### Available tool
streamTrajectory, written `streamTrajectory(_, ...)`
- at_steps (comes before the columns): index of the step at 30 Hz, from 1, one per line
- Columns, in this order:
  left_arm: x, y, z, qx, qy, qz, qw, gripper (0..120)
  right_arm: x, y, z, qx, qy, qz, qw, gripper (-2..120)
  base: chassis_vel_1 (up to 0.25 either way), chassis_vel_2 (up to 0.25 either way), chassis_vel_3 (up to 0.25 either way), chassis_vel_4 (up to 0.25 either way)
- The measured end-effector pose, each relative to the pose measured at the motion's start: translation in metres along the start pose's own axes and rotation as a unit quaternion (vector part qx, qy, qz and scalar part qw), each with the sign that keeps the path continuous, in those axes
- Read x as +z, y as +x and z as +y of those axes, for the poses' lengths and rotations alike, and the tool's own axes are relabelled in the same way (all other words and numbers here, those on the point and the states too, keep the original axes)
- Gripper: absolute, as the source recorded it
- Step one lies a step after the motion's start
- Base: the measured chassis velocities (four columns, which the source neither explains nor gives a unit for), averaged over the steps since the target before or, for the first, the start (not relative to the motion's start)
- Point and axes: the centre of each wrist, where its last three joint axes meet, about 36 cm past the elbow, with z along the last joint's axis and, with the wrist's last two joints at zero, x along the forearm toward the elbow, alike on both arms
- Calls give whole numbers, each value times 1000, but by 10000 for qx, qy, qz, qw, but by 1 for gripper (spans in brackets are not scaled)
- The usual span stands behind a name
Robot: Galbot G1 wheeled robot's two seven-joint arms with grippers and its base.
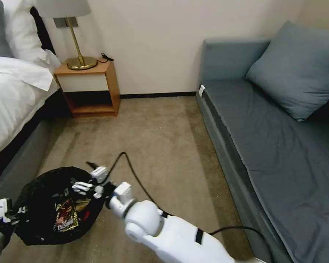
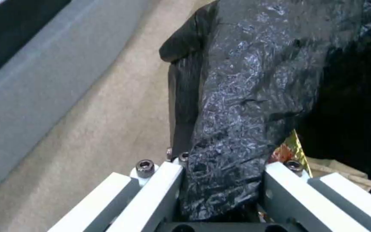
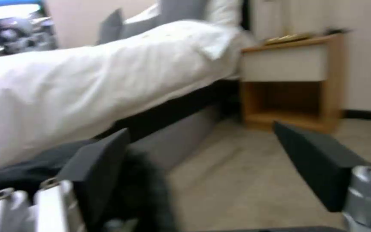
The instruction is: Pick up the trash bin, then pick up the garbage on the floor and place it into the trash bin.
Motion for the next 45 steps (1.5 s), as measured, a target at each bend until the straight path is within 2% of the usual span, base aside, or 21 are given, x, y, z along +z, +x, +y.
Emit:
streamTrajectory(3,2,-5,1,25,158,49,9999,3,5,36,-44,675,210,81,9975,99,0,0,0,0)
streamTrajectory(4,2,-5,1,25,158,49,9999,3,5,36,-44,675,210,81,9975,99,0,0,0,0)
streamTrajectory(6,3,-7,1,51,252,67,9996,3,9,59,-69,1100,528,3,9925,100,0,0,0,0)
streamTrajectory(7,3,-8,1,76,305,55,9995,3,11,74,-86,1403,813,-130,9867,100,0,0,0,0)
streamTrajectory(8,3,-8,1,76,305,55,9995,3,11,74,-86,1403,813,-130,9867,100,0,0,0,0)
streamTrajectory(10,4,-10,0,119,371,26,9992,3,18,108,-105,1851,1093,-268,9763,100,0,0,0,0)
streamTrajectory(11,5,-11,0,134,383,16,9992,3,21,125,-109,2020,1116,-289,9726,100,0,0,0,0)
streamTrajectory(12,5,-11,0,134,383,16,9992,3,21,125,-109,2020,1116,-289,9726,100,0,0,0,0)
streamTrajectory(15,7,-13,-1,168,401,14,9991,3,28,180,-112,2440,1130,-329,9626,100,0,0,0,0)
streamTrajectory(16,7,-13,-1,168,401,14,9991,3,28,180,-112,2440,1130,-329,9626,100,0,0,0,0)
streamTrajectory(20,9,-14,-2,192,429,26,9989,3,30,233,-113,2930,1014,-398,9499,100,0,0,0,0)
streamTrajectory(25,11,-13,-2,216,484,40,9986,3,38,265,-106,3214,868,-474,9418,100,0,0,0,0)
streamTrajectory(32,11,-16,4,105,689,76,9975,3,40,269,-105,3232,820,-515,9414,100,0,0,0,0)
streamTrajectory(36,19,-29,19,-154,938,216,9952,3,40,267,-105,3219,812,-524,9418,100,0,0,0,0)
streamTrajectory(42,26,-46,34,-261,1189,338,9920,3,40,267,-105,3211,807,-527,9421,100,0,0,0,0)
streamTrajectory(45,29,-61,42,-258,1467,425,9879,3,40,266,-105,3205,798,-522,9424,100,0,0,0,0)
